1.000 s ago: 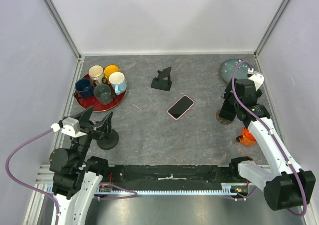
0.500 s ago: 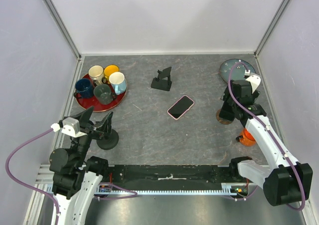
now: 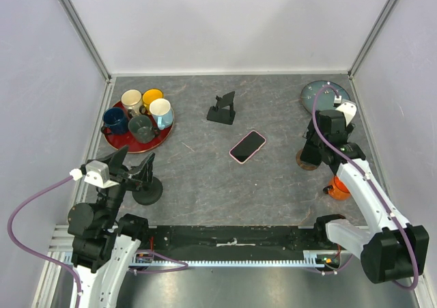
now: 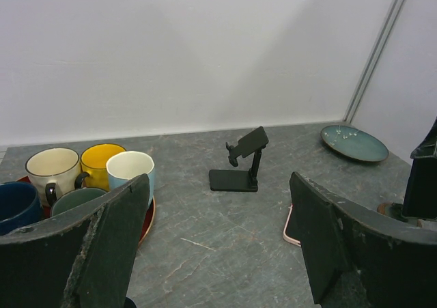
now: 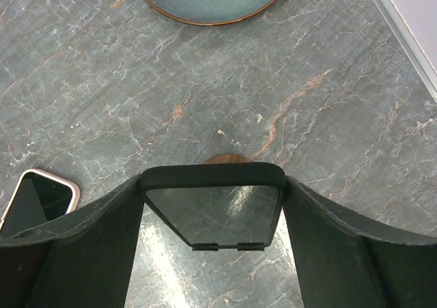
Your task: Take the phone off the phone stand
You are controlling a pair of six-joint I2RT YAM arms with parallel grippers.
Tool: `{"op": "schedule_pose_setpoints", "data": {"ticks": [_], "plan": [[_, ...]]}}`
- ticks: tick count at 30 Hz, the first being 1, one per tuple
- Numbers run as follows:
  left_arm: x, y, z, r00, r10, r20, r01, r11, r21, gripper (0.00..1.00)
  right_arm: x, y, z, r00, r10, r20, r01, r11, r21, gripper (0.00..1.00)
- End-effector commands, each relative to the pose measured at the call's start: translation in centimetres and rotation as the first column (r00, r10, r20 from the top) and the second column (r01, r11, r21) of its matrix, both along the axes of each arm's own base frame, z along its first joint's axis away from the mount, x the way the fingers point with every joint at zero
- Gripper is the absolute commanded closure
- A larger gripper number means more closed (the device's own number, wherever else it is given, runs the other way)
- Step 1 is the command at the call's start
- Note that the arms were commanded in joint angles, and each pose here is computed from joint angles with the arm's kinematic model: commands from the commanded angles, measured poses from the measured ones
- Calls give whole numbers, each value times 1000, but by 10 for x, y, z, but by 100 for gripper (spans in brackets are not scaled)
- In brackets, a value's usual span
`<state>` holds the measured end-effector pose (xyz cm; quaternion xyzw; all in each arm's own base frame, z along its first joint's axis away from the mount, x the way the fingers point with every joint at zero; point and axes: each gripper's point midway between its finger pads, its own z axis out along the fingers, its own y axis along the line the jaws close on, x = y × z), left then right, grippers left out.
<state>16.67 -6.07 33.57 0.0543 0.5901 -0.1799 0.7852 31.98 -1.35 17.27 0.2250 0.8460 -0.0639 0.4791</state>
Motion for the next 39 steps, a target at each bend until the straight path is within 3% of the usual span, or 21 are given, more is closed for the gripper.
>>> {"op": "schedule_pose_setpoints", "data": {"ticks": [1,19,27,33,39], "plan": [[-22,6,16,994,6,109,-6,1000,0,10,2,-1,29,997,14,80,-13,1000,-9,47],[-22,6,17,994,3,111,-3,1000,1,10,2,15,97,973,114,203,-119,993,10,58],[-22,6,17,994,1,109,-1,1000,1,10,6,38,124,949,190,253,-217,972,85,65],[-22,6,17,994,3,112,-3,1000,0,10,10,64,119,933,268,240,-313,934,174,66],[-22,6,17,994,1,112,-1,1000,1,10,13,102,83,924,340,176,-379,876,297,66]]}}
